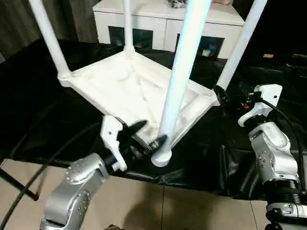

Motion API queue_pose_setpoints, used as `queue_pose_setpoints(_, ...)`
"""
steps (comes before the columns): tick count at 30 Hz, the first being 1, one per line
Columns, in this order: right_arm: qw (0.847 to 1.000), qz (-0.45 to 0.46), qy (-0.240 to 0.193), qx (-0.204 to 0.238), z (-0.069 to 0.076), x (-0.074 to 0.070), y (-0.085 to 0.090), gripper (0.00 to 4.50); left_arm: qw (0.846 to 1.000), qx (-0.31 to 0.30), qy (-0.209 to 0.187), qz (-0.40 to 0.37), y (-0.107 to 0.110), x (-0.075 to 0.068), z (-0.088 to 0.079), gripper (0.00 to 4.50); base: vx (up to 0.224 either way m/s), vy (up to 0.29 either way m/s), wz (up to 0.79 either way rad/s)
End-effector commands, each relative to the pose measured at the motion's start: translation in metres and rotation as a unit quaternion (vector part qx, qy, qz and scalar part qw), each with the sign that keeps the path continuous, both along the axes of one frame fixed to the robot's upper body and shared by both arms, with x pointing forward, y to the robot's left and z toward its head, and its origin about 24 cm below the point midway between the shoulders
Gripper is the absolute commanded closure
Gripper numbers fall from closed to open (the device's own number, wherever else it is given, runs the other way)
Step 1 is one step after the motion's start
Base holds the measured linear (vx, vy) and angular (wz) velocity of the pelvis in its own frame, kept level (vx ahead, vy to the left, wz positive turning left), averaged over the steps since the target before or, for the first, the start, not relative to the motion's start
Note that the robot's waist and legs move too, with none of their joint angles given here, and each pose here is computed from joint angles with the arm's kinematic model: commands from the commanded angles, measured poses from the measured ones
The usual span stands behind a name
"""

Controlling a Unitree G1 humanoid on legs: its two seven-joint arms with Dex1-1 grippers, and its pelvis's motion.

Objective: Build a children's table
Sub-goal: Flip table

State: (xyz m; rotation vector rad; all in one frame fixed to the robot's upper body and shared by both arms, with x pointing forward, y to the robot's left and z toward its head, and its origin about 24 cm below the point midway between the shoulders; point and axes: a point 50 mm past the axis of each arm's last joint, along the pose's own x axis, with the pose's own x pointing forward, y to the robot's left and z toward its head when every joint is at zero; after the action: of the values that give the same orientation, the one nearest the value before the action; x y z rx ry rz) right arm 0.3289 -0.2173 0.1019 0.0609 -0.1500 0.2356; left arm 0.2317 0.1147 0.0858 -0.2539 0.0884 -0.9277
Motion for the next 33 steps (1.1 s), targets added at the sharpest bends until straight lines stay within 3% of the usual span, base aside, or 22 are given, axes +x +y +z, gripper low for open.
queue_pose_setpoints(1, 1.000, -0.004, 0.003, 0.000, -0.001, 0.000, -0.001, 0.00, 1.000, -0.005, 0.001, -0.027, -0.002, -0.005, 0.003, 0.03, 0.000, 0.000, 0.00)
queue_pose_setpoints(3, 1.000, -0.003, 0.005, -0.002, -0.002, 0.001, 0.001, 0.00, 1.000, 0.003, -0.006, -0.027, -0.004, -0.002, 0.002, 0.03, 0.000, 0.000, 0.00)
queue_pose_setpoints(6, 1.000, -0.001, 0.006, -0.002, -0.003, 0.003, 0.005, 0.00, 0.999, 0.036, -0.033, 0.012, -0.010, 0.018, 0.000, 0.03, 0.000, 0.000, 0.00)
queue_pose_setpoints(11, 1.000, 0.007, 0.010, -0.006, -0.005, 0.003, 0.010, 0.00, 0.996, 0.073, -0.045, 0.027, -0.024, 0.040, -0.004, 0.03, 0.000, 0.000, 0.00)
queue_pose_setpoints(14, 1.000, 0.009, 0.012, -0.009, -0.006, 0.003, 0.012, 0.00, 0.994, 0.087, -0.051, 0.029, -0.031, 0.046, -0.005, 0.03, 0.000, 0.000, 0.00)
queue_pose_setpoints(19, 1.000, 0.007, 0.008, -0.013, -0.005, 0.003, 0.012, 0.00, 0.995, 0.081, -0.062, 0.014, -0.042, 0.049, -0.003, 0.03, 0.000, 0.000, 0.00)
queue_pose_setpoints(25, 1.000, -0.003, 0.003, -0.014, -0.003, 0.005, 0.008, 0.00, 0.994, 0.092, -0.056, 0.023, -0.032, 0.048, -0.008, 0.03, 0.000, 0.000, 0.00)
queue_pose_setpoints(26, 1.000, -0.005, 0.002, -0.014, -0.002, 0.005, 0.007, 0.00, 0.994, 0.097, -0.054, 0.023, -0.028, 0.046, -0.010, 0.30, 0.000, 0.000, 0.00)
queue_pose_setpoints(28, 1.000, -0.007, 0.001, -0.014, -0.002, 0.006, 0.007, 0.00, 0.993, 0.102, -0.051, 0.022, -0.024, 0.044, -0.011, 0.30, 0.000, 0.000, 0.00)
queue_pose_setpoints(33, 1.000, -0.001, 0.000, -0.014, -0.003, 0.007, 0.012, 0.00, 0.994, 0.092, -0.050, 0.019, -0.019, 0.041, -0.011, 0.88, 0.000, 0.000, 0.00)
